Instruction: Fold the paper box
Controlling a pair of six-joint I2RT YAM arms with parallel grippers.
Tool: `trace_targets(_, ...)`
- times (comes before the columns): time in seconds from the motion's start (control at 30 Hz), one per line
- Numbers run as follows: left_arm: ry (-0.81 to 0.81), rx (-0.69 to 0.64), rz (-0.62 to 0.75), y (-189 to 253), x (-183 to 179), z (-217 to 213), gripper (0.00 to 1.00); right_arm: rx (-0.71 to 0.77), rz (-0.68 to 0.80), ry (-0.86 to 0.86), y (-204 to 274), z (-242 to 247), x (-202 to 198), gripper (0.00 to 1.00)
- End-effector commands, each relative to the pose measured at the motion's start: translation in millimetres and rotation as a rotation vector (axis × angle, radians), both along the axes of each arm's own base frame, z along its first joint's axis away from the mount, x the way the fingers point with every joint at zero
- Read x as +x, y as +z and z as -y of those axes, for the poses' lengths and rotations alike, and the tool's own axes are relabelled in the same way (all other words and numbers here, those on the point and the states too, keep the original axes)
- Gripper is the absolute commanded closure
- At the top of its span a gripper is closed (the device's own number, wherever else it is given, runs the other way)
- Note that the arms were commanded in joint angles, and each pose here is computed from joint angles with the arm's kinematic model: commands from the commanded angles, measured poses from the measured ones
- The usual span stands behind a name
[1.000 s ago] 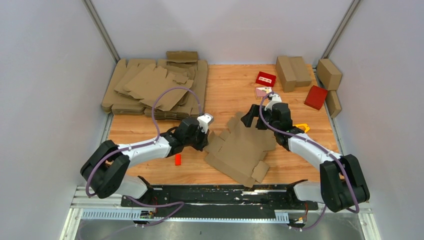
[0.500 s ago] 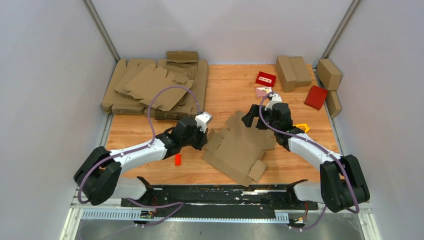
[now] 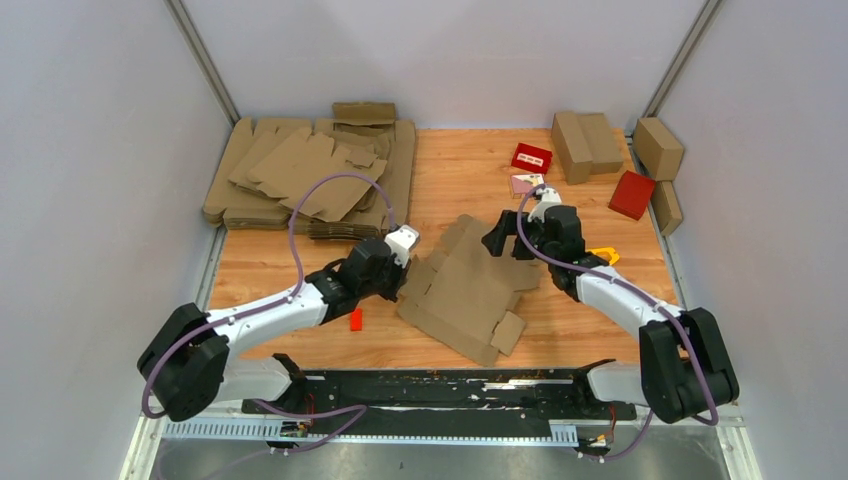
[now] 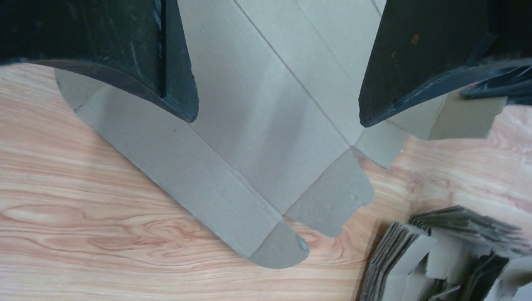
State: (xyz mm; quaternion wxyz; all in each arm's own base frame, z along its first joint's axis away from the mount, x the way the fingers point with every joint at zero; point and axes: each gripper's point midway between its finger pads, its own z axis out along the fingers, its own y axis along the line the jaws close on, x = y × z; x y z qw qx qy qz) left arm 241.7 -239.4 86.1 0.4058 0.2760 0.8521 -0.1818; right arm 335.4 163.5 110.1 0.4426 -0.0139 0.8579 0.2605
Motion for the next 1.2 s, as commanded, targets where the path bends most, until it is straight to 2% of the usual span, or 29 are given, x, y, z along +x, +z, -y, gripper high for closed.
trace_targets(0.0, 0.024, 0.089, 0.027, 4.3, 12.5, -5.5, 1.0, 0.05, 0.066, 0.185, 23.2, -38.6, -1.8, 0.02)
trace_targets(0.07, 0.046, 0.124, 0.024, 2.4, 14.8, -10.5, 1.0, 0.009, 0.06, 0.261, 20.4, -60.2, -7.9, 0.04)
trace_targets(0.2, 0.068, 0.128, -0.003, -7.8, 13.9, -11.6, 0.93, -0.106, 0.006, 0.291, 6.9, -80.7, -9.9, 0.04)
trace_targets(0.27, 0.084, 0.115, -0.014, -10.5, 13.8, -10.5, 0.81, -0.128, -0.031, 0.284, -3.9, -80.3, -10.9, 0.04)
trace_targets(0.37, 0.123, 0.1, -0.043, -14.2, 11.3, -13.0, 0.49, -0.145, -0.052, 0.26, -10.2, -75.7, -10.6, 0.04)
trace_targets(0.4, 0.136, 0.1, -0.061, -16.8, 7.7, -16.0, 0.41, -0.148, -0.058, 0.256, -12.3, -74.5, -11.7, 0.04)
trace_targets(0.53, 0.178, 0.005, -0.123, -16.5, -12.7, -20.7, 0.31, -0.144, -0.069, 0.239, -15.0, -73.8, -11.0, 0.04)
trace_targets(0.73, 0.216, -0.101, -0.258, -21.7, -52.5, -31.5, 0.29, -0.163, -0.119, 0.242, -25.6, -75.3, -9.0, 0.04)
trace_targets(0.83, 0.209, -0.171, -0.338, -28.1, -70.9, -27.3, 0.31, -0.168, -0.129, 0.241, -28.6, -75.1, -8.3, 0.04)
trace_targets(0.93, 0.182, -0.26, -0.426, -35.8, -84.5, -12.9, 0.37, -0.175, -0.136, 0.234, -29.6, -73.7, -8.0, 0.05)
trace_targets(1.07, 0.193, -0.3, -0.465, -44.3, -83.5, -3.4, 0.44, -0.176, -0.14, 0.234, -29.6, -73.7, -8.1, 0.05)
trace_targets(1.17, 0.199, -0.344, -0.466, -42.6, -76.3, 6.9, 0.56, -0.173, -0.138, 0.233, -28.1, -73.6, -8.8, 0.05)
